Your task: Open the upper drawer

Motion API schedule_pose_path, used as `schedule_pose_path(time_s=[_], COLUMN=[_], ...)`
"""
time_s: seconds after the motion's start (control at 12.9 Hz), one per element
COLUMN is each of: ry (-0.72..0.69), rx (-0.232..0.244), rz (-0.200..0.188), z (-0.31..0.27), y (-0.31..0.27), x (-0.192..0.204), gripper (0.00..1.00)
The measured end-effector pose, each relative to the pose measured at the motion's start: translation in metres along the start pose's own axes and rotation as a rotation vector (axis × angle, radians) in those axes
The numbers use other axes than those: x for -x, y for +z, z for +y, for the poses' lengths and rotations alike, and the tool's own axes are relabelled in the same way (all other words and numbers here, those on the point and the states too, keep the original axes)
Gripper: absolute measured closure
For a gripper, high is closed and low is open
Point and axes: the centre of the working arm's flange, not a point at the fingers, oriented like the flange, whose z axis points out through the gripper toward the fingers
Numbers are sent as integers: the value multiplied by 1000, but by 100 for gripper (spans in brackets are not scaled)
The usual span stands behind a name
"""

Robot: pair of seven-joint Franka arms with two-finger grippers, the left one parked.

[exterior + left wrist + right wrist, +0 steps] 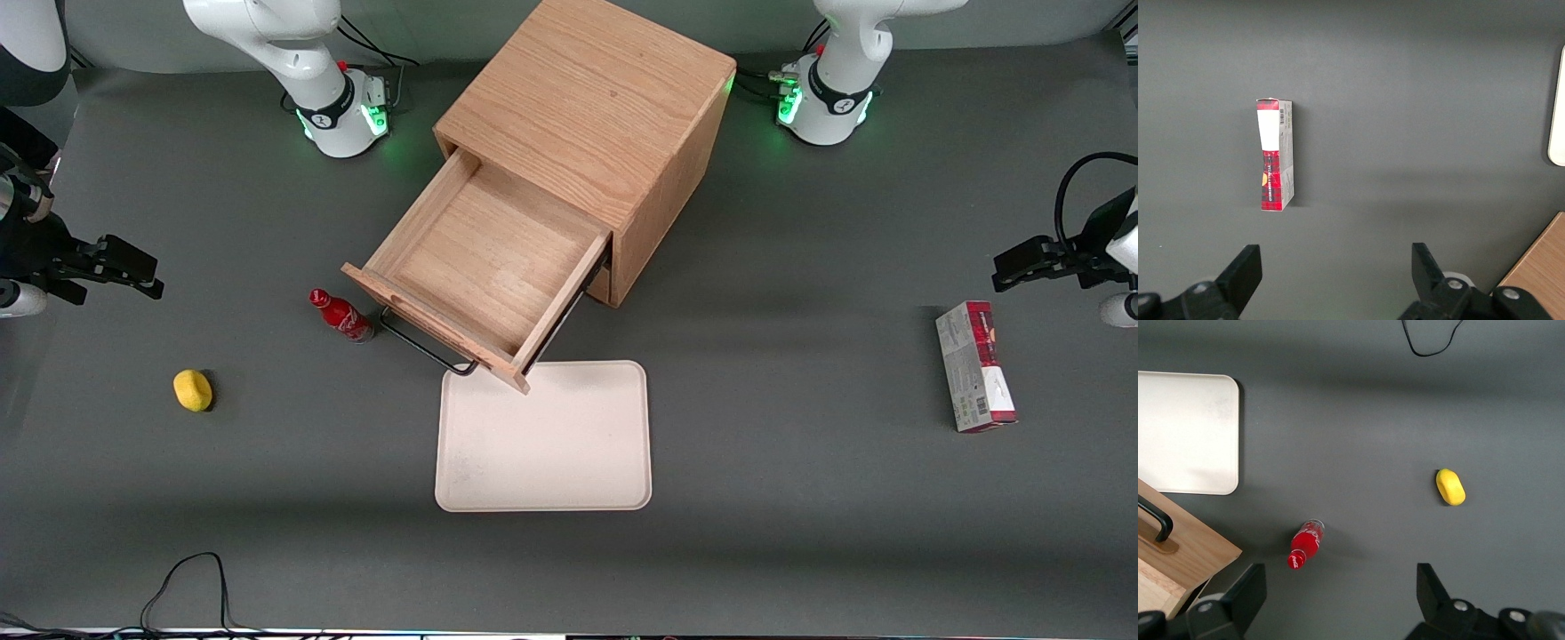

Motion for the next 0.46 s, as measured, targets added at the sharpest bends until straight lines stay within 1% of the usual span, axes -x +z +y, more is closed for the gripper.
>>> schedule_pose_path(time_s=[0.15,0.46], ry=[1,10], rx=[0,1], rz=[-18,-26], z=[0,5], y=[1,2], x=[2,3], gripper=[0,0])
